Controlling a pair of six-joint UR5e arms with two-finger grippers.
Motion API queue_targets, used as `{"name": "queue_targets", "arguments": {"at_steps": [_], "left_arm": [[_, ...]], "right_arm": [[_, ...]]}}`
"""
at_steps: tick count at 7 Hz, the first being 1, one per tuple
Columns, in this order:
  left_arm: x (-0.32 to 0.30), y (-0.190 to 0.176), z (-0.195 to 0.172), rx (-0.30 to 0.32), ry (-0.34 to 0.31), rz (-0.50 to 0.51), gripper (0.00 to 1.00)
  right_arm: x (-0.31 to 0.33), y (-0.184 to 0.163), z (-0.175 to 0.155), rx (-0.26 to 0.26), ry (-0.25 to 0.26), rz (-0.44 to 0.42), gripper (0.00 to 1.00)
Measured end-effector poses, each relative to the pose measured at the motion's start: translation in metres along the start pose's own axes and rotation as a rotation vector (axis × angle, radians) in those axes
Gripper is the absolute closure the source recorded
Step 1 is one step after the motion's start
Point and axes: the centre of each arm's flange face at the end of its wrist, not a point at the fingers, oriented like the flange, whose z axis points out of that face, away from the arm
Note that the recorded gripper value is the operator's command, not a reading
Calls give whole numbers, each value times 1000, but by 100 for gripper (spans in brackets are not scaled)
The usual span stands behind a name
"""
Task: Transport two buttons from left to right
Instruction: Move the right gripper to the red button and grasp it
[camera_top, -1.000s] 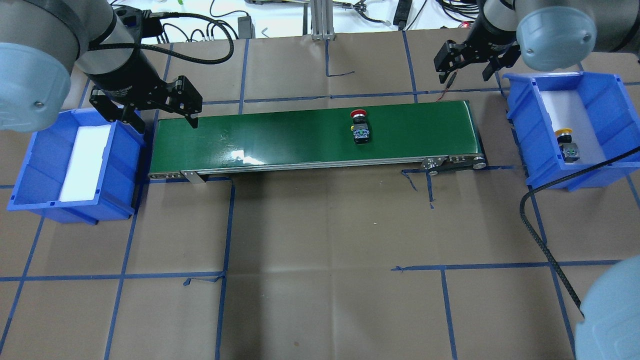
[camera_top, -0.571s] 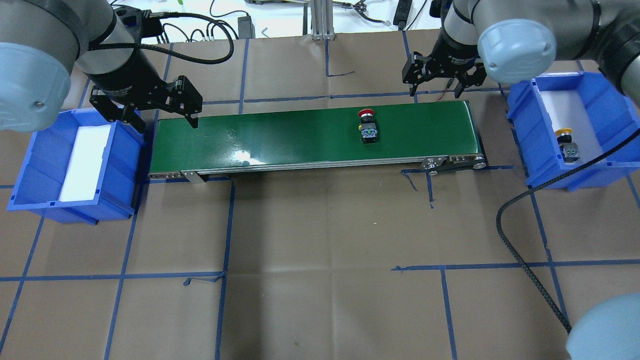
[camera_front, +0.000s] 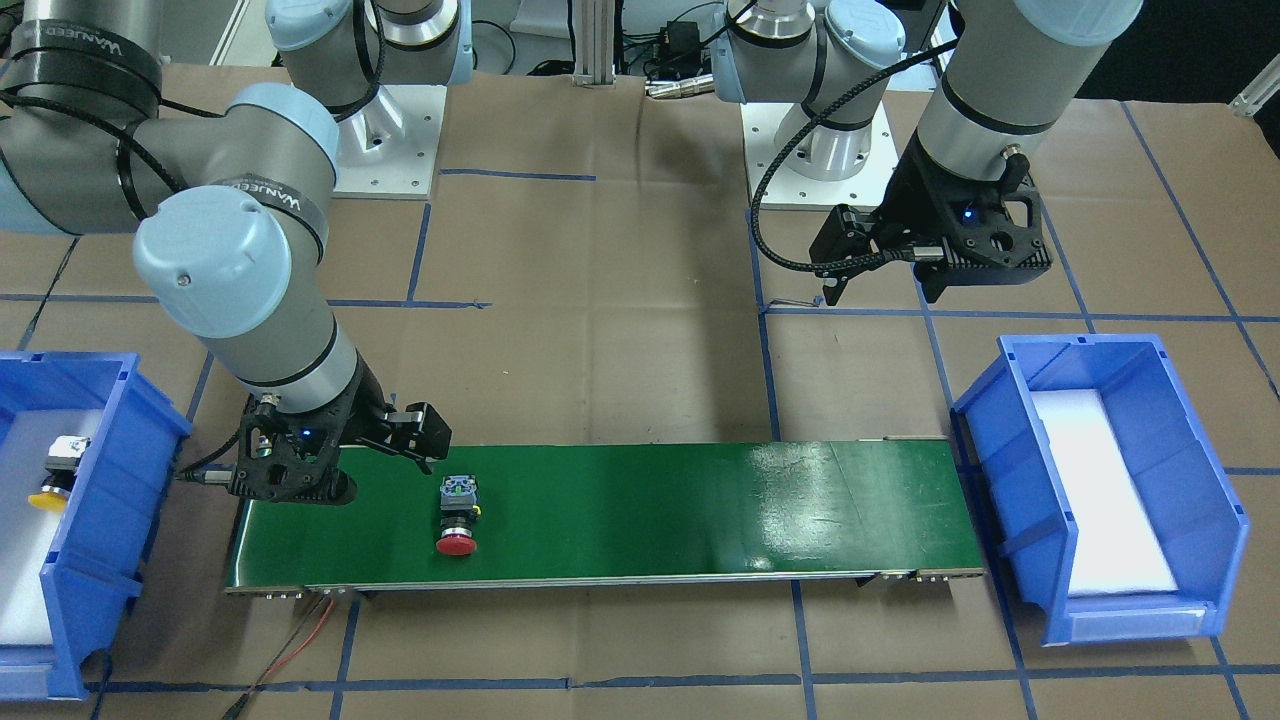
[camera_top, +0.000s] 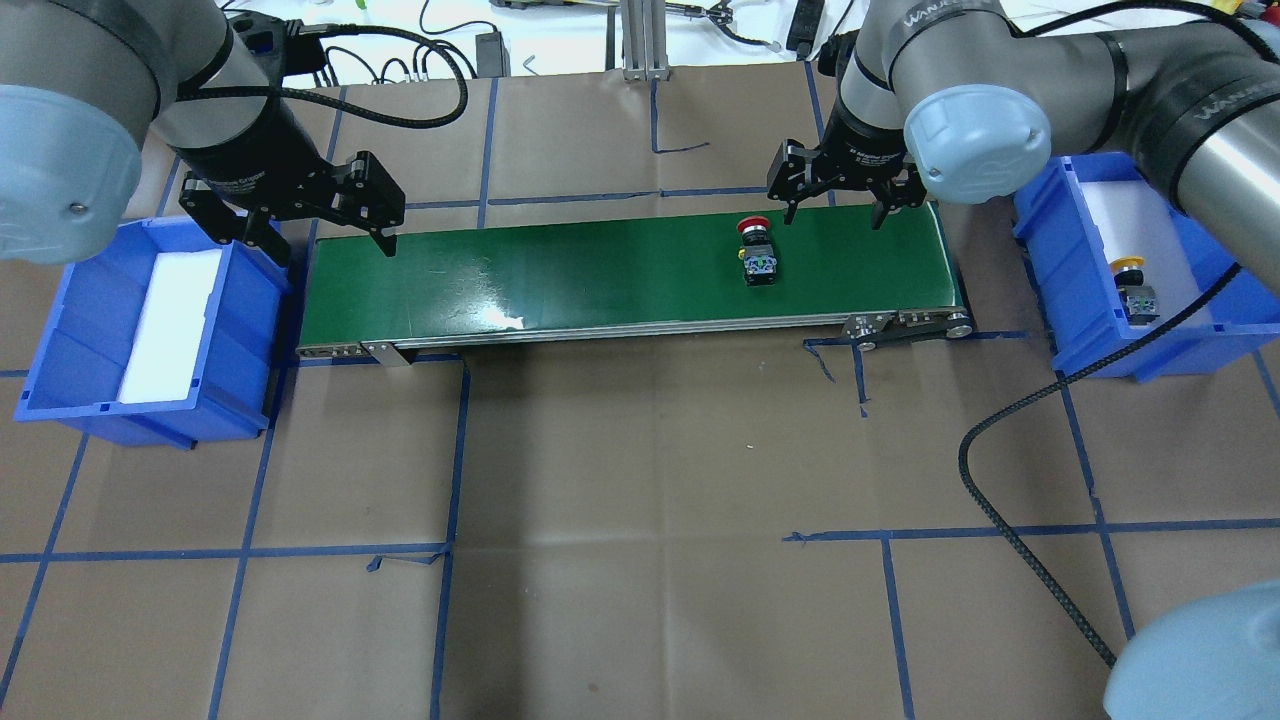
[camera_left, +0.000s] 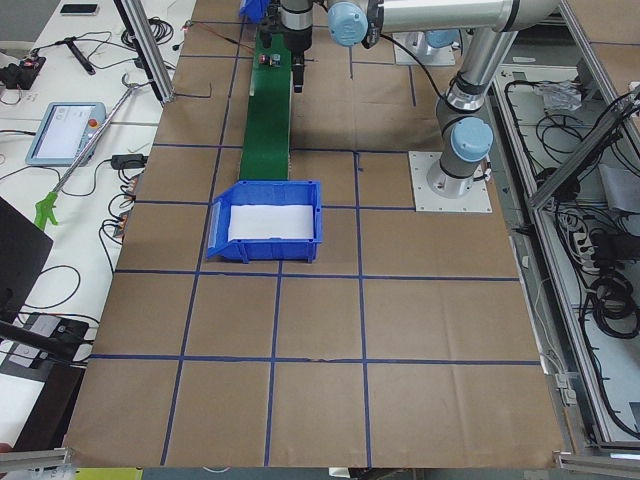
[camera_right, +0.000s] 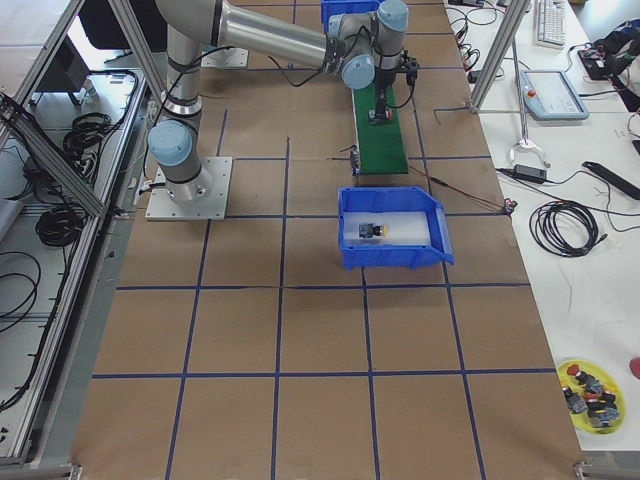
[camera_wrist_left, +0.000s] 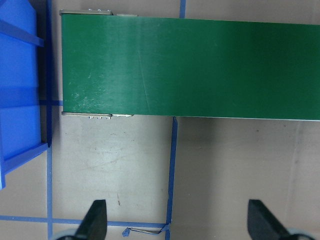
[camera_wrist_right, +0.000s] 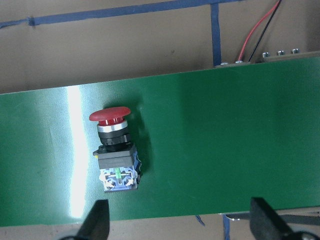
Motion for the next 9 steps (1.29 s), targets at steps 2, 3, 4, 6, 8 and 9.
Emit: {"name": "queue_targets", "arguments": {"at_steps": [2, 3, 4, 6, 8, 9], "left_arm": [[0, 0, 0, 0, 0, 0, 0], [0, 0, 0, 1, 0, 0, 0], [0, 0, 0, 0, 0, 0, 0], [0, 0, 0, 0, 0, 0, 0], [0, 0, 0, 0, 0, 0, 0], [0, 0, 0, 0, 0, 0, 0]], "right_arm": [[-7, -11, 22, 12, -1, -11, 0], [-9, -15, 30, 14, -2, -14, 0], [-10, -17, 39, 7, -1, -14, 0], [-10, -21, 58, -12, 2, -14, 2], [-8, -23, 73, -29, 10, -15, 30], [-6, -22, 78, -39, 29, -17, 47]]}}
